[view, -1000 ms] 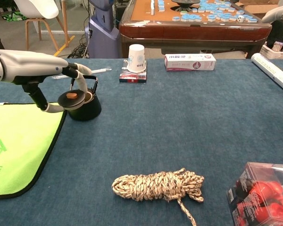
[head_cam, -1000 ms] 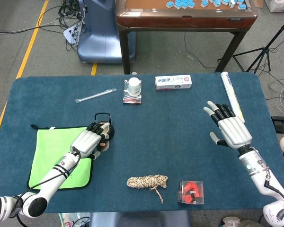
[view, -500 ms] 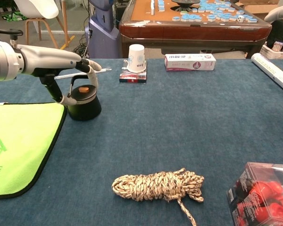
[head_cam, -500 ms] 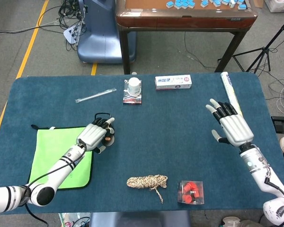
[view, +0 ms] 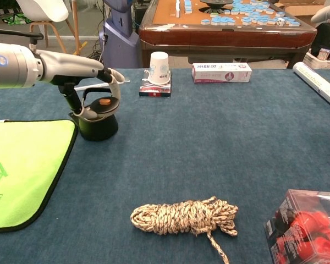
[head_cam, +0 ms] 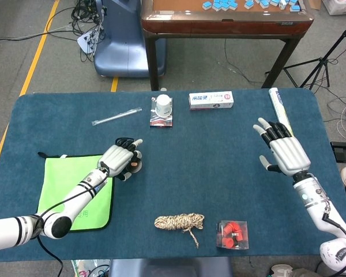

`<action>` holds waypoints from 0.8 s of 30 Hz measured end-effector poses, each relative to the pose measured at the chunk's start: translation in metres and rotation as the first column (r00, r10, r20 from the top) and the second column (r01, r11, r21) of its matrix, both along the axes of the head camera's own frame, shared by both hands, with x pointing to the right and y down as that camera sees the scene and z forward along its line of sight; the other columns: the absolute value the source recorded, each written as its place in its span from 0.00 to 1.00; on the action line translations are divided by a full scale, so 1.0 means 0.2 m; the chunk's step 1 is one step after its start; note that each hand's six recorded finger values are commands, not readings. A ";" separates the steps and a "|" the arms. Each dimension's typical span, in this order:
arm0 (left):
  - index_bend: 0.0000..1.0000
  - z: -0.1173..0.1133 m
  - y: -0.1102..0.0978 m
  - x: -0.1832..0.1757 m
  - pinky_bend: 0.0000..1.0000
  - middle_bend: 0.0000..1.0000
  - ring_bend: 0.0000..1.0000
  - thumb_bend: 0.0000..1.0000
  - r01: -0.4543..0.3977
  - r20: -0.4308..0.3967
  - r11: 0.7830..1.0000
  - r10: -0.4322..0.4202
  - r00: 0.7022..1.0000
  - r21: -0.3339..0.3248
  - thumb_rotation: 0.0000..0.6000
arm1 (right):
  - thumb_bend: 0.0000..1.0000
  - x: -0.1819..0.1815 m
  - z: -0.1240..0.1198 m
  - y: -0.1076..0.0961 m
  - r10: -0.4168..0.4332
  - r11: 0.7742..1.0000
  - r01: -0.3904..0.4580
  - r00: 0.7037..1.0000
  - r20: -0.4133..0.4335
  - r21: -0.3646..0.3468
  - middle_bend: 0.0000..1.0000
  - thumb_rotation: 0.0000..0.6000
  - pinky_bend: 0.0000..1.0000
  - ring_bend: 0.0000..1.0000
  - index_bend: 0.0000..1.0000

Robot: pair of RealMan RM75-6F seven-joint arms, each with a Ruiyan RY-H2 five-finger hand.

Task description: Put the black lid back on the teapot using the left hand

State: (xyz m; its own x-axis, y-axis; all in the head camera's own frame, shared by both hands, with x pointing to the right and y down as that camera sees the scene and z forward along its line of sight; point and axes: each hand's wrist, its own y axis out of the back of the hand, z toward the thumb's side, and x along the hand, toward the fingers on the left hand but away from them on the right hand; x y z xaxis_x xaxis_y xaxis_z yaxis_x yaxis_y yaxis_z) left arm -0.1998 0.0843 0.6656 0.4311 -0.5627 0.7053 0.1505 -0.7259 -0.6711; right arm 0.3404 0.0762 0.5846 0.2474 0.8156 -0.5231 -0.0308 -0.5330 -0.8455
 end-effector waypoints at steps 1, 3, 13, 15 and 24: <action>0.33 0.01 -0.01 0.00 0.00 0.00 0.00 0.33 -0.002 -0.001 1.000 0.002 1.000 -0.002 1.00 | 0.41 0.00 0.00 0.00 0.003 1.000 -0.003 1.000 -0.001 0.000 0.00 1.00 0.00 0.00 0.00; 0.33 0.01 -0.03 0.01 0.00 0.00 0.00 0.33 -0.004 -0.002 1.000 0.004 1.000 -0.004 1.00 | 0.41 0.00 0.01 -0.01 0.007 1.000 -0.007 1.000 -0.004 0.000 0.00 1.00 0.00 0.00 0.00; 0.33 0.06 -0.11 0.04 0.00 0.00 0.00 0.33 -0.009 -0.010 1.000 0.008 1.000 -0.024 1.00 | 0.41 0.00 0.03 -0.05 0.025 1.000 -0.025 1.000 -0.006 -0.005 0.00 1.00 0.00 0.00 0.00; 0.33 0.07 -0.12 0.04 0.00 0.00 0.00 0.33 -0.008 -0.012 1.000 0.008 1.000 -0.028 1.00 | 0.41 -0.01 0.03 -0.06 0.027 1.000 -0.027 1.000 0.000 -0.003 0.00 1.00 0.00 0.00 0.00; 0.33 0.09 -0.16 0.06 0.00 0.00 0.00 0.33 -0.026 -0.016 0.999 0.026 1.000 -0.023 1.00 | 0.41 -0.02 -0.03 -0.08 0.031 0.999 -0.032 0.999 0.029 0.033 0.00 1.00 0.00 0.00 0.00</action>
State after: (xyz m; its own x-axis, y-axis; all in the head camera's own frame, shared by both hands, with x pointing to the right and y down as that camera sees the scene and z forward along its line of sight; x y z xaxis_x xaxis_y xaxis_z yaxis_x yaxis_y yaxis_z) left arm -0.1874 0.0518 0.6839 0.4564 -0.5347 0.7112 0.1590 -0.7375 -0.6564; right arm 0.3357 0.0604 0.5782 0.2357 0.8400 -0.4887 0.0101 -0.5049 -0.8631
